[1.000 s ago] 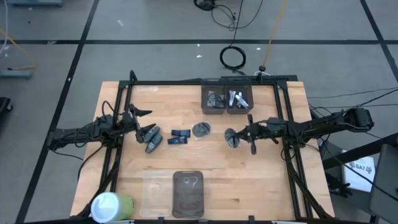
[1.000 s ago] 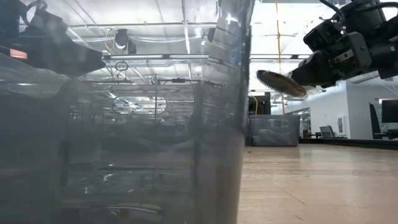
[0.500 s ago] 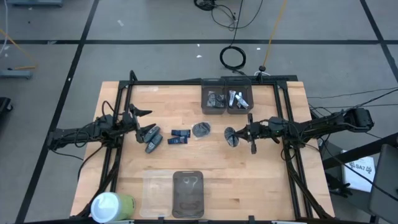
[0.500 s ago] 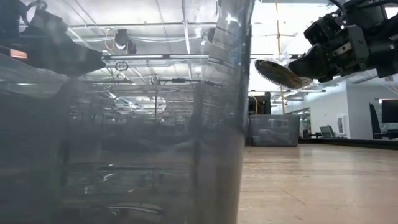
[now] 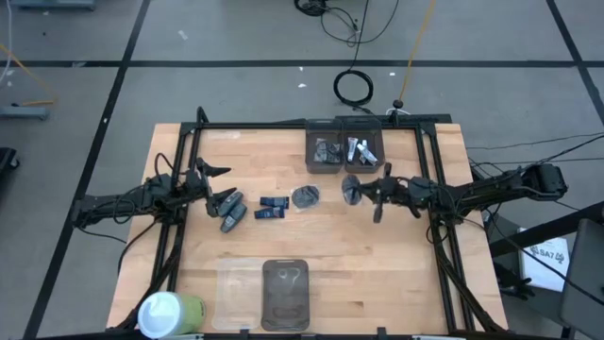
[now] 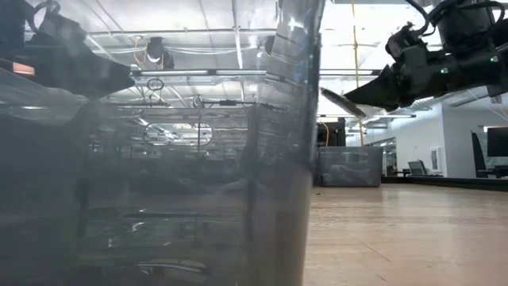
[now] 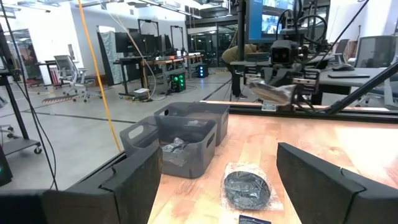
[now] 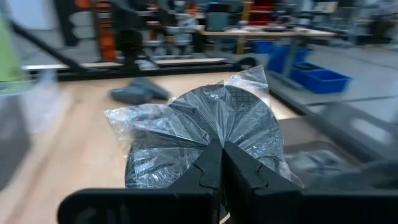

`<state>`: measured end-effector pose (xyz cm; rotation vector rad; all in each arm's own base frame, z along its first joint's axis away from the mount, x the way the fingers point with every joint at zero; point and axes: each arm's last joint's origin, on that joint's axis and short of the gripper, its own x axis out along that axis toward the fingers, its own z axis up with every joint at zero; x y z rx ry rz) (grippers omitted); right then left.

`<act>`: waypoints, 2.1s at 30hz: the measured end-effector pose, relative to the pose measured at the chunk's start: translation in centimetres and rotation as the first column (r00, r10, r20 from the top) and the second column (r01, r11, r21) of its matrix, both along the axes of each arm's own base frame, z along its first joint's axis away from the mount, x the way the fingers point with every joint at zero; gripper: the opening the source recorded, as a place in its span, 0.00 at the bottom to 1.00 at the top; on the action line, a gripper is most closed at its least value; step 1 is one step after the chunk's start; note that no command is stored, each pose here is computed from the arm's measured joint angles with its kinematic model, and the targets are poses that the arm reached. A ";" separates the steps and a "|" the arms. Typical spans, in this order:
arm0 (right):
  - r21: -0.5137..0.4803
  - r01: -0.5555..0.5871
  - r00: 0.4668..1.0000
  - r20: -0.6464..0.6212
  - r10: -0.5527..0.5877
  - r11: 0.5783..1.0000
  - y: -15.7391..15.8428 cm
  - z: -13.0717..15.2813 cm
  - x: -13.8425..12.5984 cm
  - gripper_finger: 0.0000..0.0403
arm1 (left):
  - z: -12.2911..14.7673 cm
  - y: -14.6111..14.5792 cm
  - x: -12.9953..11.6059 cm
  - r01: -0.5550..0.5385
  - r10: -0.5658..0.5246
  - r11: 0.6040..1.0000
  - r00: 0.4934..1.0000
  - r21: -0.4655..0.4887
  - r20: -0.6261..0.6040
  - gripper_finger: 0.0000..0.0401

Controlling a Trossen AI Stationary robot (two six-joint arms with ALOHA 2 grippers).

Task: Pick & Place Travel size toiletries
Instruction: Put the bottom black hairbrush into the top left black bin

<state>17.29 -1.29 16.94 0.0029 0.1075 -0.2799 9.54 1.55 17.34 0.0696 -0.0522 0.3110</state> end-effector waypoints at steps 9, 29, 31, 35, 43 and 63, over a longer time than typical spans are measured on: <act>-0.021 0.186 0.982 -0.001 -0.186 0.982 -0.5 0.0 -0.2 0.00 | 0.0 0.0 0.0 0.000 0.000 1.000 1.000 0.000 0.000 0.77; 0.021 0.224 0.968 0.112 -0.225 0.974 -2.1 1.7 0.2 0.00 | 0.0 0.0 0.0 0.000 0.000 1.000 1.000 0.000 0.000 0.77; 0.021 0.212 0.971 0.110 -0.213 0.977 -2.6 2.1 0.6 0.00 | 0.0 0.0 0.0 0.000 0.000 1.000 1.000 0.000 0.000 0.77; 0.008 0.201 0.977 0.064 -0.201 0.980 -3.9 3.0 1.8 0.00 | 0.0 0.0 0.0 0.000 0.000 1.000 1.000 0.000 0.000 0.77; -0.013 0.192 0.981 -0.002 -0.192 0.981 -7.6 4.1 4.6 0.00 | 0.0 0.0 0.0 0.000 0.000 1.000 1.000 0.000 0.000 0.77; 0.063 0.235 0.946 -0.245 -0.213 0.970 -15.8 -1.5 11.0 0.00 | 0.0 0.0 0.0 0.000 0.000 1.000 1.000 0.000 0.000 0.77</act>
